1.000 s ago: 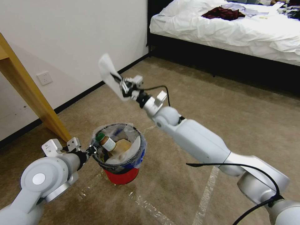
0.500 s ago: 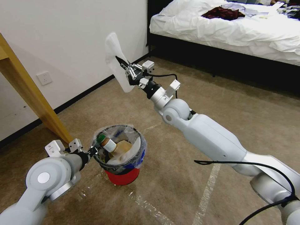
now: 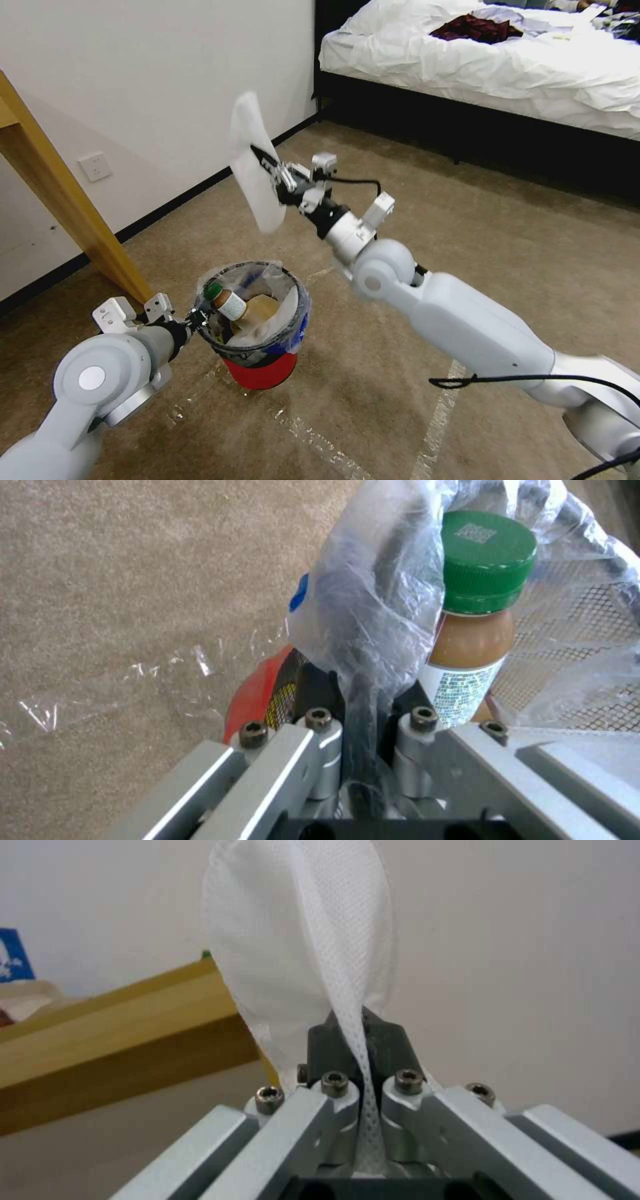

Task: Pick up the trash bin and place the garbage on the floor into it.

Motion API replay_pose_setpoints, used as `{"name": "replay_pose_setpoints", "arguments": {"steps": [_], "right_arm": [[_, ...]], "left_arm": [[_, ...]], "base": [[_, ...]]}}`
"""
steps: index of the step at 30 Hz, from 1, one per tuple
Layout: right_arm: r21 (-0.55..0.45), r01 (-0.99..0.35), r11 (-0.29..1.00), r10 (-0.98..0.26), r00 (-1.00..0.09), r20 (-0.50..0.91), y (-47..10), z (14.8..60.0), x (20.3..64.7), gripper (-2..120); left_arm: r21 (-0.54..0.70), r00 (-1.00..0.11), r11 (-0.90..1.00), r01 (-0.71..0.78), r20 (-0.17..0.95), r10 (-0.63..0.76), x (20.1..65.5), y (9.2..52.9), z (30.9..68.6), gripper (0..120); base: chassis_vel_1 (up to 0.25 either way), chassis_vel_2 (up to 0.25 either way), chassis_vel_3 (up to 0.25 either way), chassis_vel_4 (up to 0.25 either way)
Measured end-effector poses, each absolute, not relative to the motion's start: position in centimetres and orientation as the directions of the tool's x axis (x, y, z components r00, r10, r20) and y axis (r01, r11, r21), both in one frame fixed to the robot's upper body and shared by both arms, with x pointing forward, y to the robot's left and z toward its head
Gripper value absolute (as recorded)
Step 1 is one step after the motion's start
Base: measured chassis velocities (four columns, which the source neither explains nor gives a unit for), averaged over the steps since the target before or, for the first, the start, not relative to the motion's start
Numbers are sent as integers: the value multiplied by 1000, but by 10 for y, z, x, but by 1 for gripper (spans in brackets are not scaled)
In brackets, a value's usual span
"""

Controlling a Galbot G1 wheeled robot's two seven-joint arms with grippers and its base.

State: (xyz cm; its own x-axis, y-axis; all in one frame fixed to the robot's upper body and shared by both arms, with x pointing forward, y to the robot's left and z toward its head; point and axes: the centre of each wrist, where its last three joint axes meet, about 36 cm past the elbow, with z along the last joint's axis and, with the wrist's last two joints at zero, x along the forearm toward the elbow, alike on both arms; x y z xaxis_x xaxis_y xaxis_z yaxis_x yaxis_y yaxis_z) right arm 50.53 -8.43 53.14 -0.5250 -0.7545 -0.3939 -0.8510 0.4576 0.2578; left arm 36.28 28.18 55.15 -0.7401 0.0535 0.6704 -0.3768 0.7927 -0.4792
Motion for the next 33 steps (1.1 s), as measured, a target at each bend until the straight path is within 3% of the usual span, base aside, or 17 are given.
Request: {"name": "replay_pose_setpoints", "arguments": {"steps": [12,33], "right_arm": [[249,-870,426,-815,-489,-311,-72,484,481,0],[224,-872,435,-837,-483,-256,-61,453,478,0]], "left_arm": [[-494,-756,791,-361,652,62,359,280,560,4],[-494,-759,794,-353,648,65,357,280,563,4]], "base": [[0,0,0,0],[0,0,0,0]]}}
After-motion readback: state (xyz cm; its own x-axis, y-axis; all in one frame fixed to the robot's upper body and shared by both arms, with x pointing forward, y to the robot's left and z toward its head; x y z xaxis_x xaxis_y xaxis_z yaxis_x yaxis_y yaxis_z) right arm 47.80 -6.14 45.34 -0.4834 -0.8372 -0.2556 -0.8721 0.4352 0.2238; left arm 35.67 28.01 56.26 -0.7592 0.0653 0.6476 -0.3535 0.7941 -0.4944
